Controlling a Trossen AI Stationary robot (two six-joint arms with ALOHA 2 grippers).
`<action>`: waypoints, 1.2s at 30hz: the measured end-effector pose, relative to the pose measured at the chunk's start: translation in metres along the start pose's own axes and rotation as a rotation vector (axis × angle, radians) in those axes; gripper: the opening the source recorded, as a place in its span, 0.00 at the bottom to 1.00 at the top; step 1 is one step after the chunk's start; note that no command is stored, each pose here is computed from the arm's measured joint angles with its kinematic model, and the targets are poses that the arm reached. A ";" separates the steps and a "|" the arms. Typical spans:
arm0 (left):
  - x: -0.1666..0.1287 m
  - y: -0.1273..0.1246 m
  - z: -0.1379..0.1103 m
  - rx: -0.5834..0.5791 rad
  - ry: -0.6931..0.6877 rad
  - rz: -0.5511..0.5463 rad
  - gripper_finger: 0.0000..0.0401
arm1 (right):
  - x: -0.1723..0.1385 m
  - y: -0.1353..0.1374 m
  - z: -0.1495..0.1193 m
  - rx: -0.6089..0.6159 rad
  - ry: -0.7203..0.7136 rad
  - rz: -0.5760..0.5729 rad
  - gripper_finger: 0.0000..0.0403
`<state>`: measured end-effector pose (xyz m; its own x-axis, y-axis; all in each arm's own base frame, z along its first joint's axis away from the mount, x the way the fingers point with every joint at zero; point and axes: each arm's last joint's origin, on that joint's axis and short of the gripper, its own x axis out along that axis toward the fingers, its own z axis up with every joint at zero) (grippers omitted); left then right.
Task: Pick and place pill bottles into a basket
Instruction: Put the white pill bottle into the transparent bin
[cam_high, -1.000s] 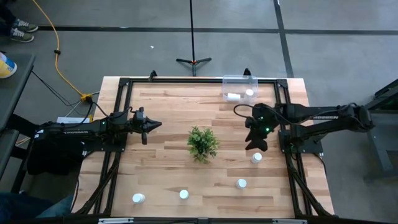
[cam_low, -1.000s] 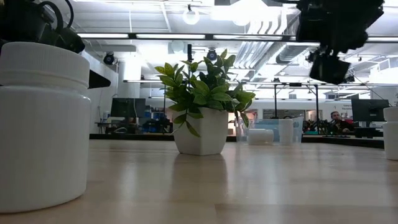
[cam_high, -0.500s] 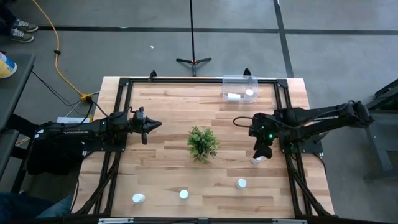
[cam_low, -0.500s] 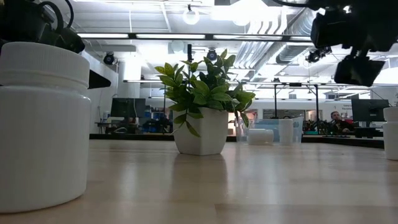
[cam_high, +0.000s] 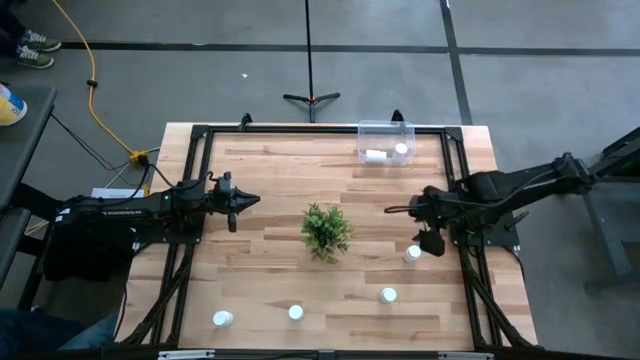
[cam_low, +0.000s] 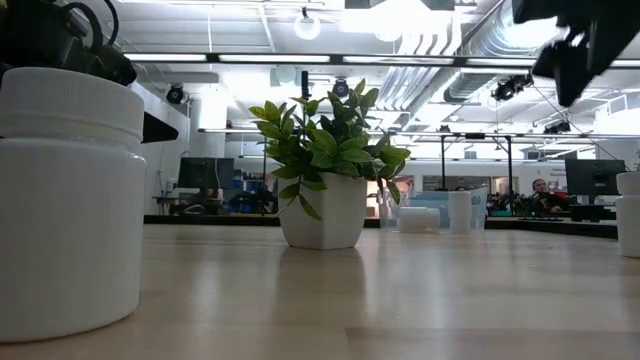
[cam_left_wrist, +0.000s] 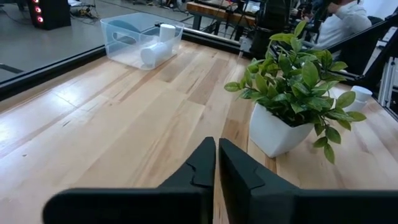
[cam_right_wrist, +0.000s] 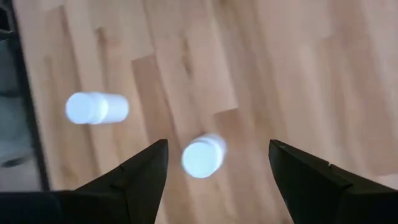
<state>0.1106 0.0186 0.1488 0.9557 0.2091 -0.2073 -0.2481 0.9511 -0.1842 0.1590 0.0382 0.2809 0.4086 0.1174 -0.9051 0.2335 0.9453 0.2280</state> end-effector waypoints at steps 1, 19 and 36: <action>0.000 0.000 0.000 -0.004 0.000 0.000 0.13 | -0.004 0.002 0.000 -0.018 -0.012 -0.024 0.66; 0.000 0.000 0.000 -0.012 -0.001 0.002 0.05 | -0.014 0.021 -0.016 -0.015 0.032 -0.041 0.66; 0.000 0.000 -0.001 -0.004 0.009 -0.001 0.05 | 0.003 0.026 -0.010 -0.154 0.034 -0.068 0.66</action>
<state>0.1105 0.0185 0.1479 0.9543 0.2065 -0.2161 -0.2482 0.9503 -0.1880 0.1569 0.0661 0.2807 0.3657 0.0588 -0.9289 0.1211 0.9865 0.1102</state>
